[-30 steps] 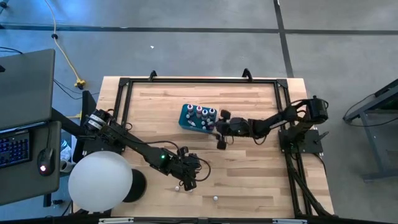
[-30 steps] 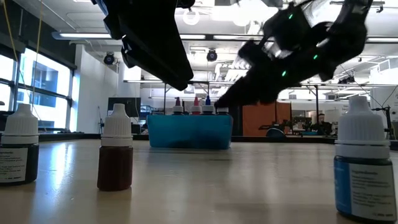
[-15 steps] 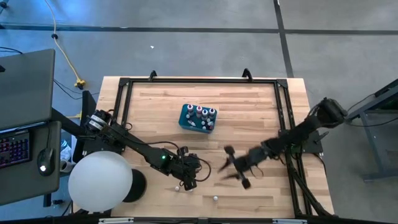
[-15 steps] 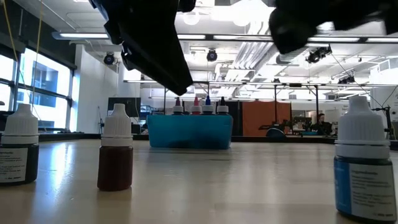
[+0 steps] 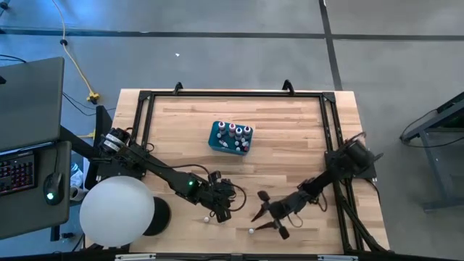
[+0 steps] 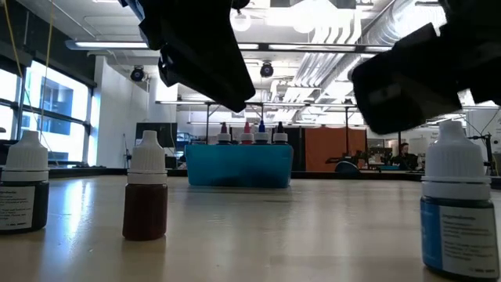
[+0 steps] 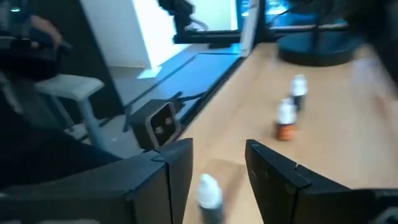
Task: Pick & Place food coloring
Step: Put the blue food coloring bottle into the blue bin
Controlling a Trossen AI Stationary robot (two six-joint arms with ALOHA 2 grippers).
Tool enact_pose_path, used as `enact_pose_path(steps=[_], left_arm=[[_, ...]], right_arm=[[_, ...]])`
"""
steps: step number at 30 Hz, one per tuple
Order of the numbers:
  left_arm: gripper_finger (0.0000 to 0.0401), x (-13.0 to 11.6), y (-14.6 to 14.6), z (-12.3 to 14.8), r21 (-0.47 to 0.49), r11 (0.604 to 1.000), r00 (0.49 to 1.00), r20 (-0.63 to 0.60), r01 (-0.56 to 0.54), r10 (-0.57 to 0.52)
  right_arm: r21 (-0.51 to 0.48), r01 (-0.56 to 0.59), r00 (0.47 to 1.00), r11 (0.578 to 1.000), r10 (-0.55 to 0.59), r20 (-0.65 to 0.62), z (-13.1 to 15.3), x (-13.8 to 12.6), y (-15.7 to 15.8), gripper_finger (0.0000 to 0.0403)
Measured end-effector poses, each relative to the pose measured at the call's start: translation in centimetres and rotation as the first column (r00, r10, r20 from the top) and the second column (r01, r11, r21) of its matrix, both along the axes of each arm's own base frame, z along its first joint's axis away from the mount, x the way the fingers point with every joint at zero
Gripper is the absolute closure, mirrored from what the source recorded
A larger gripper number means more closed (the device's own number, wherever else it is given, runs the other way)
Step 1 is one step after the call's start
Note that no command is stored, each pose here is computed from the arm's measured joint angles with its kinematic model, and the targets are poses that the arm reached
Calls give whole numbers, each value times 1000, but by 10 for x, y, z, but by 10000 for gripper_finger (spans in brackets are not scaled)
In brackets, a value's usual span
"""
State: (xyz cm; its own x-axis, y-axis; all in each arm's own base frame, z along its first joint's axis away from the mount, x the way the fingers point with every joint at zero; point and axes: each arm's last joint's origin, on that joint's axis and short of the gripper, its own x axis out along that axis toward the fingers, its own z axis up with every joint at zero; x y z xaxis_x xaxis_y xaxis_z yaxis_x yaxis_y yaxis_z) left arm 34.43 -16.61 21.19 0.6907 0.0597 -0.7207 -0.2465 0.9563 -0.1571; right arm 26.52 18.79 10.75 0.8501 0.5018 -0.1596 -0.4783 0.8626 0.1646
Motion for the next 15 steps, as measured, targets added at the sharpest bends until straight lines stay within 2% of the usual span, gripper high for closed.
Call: enact_pose_path(steps=[9, 15], left_arm=[[256, 0, 0, 0, 0, 1000, 1000, 0, 1, -1], [256, 0, -1, 0, -8, 1000, 1000, -4, 7, -7]], right_arm=[[-31, -89, 994, 996, 87, -69, -28, 39, 30, 263], [-60, -72, 992, 996, 65, -108, -35, 43, 32, 263]])
